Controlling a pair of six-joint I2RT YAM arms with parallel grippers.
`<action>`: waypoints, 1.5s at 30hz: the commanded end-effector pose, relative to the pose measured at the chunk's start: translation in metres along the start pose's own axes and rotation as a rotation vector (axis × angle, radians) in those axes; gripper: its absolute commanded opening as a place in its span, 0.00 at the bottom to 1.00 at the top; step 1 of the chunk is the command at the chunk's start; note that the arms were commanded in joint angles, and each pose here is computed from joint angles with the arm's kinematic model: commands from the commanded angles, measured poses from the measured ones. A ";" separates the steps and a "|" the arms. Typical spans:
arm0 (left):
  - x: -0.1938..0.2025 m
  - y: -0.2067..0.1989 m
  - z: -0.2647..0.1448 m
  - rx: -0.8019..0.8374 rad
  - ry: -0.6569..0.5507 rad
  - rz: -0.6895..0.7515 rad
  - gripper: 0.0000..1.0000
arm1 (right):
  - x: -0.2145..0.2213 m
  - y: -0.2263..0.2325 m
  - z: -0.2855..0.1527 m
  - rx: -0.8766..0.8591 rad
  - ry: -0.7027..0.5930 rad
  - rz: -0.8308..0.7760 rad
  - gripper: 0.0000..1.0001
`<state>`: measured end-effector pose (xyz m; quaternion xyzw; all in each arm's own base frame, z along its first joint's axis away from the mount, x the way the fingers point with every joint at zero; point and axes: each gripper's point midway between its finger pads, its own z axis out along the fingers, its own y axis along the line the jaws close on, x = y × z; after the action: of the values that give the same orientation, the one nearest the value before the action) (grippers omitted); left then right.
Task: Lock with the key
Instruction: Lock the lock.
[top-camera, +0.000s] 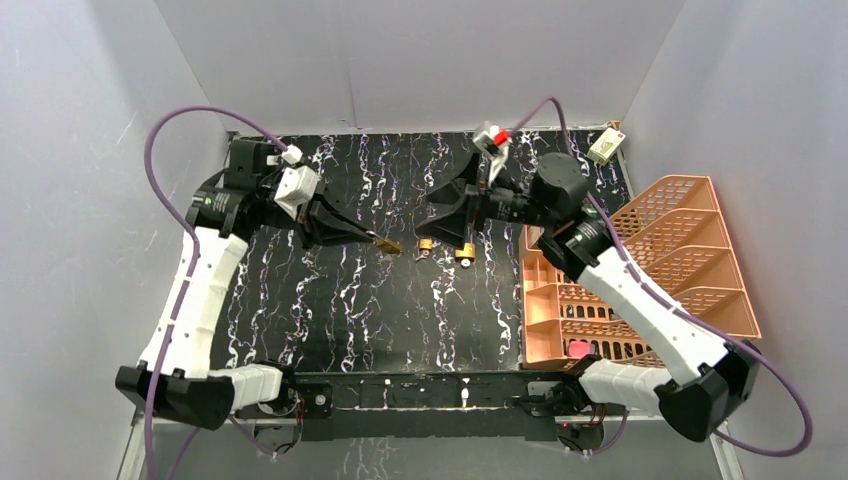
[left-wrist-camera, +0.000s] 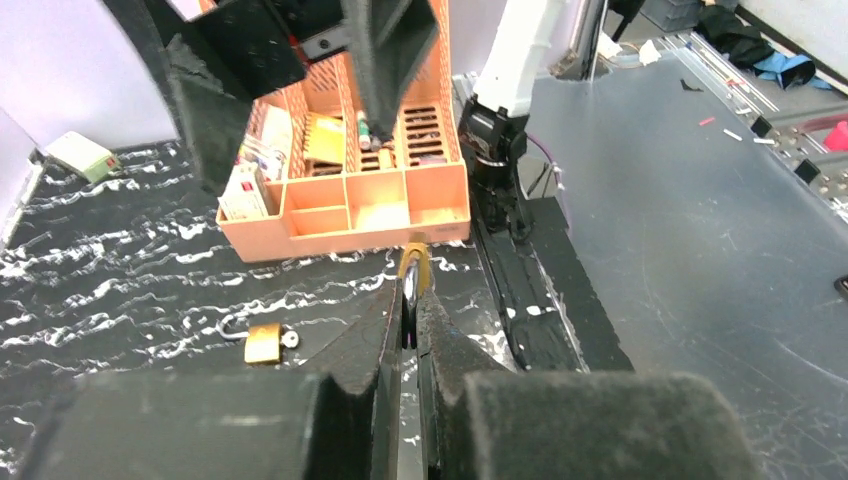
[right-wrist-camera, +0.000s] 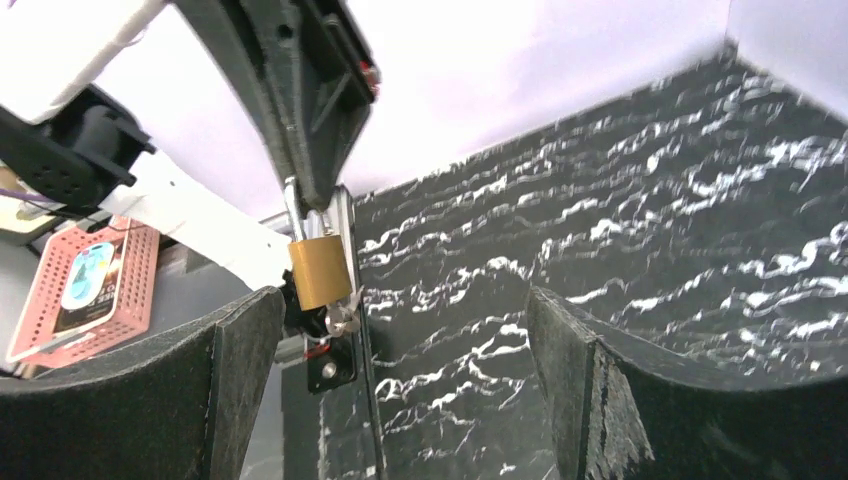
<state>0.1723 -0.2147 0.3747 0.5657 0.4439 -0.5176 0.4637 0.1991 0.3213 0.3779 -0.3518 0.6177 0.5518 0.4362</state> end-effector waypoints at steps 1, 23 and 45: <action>-0.032 -0.007 0.005 0.087 -0.196 -0.014 0.00 | -0.048 0.022 -0.011 -0.039 -0.236 -0.193 0.98; -0.077 0.013 0.003 0.100 -0.187 0.109 0.00 | -0.034 0.032 0.014 -0.136 -0.213 -0.299 0.96; -0.090 0.021 0.001 0.118 -0.171 0.158 0.00 | -0.045 0.046 0.037 -0.094 -0.379 -0.466 0.79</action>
<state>0.2214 -0.2243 0.4208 0.5885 0.4225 -0.4939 0.4809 0.1739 0.3685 0.4109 -0.4113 0.4333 0.5408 0.5921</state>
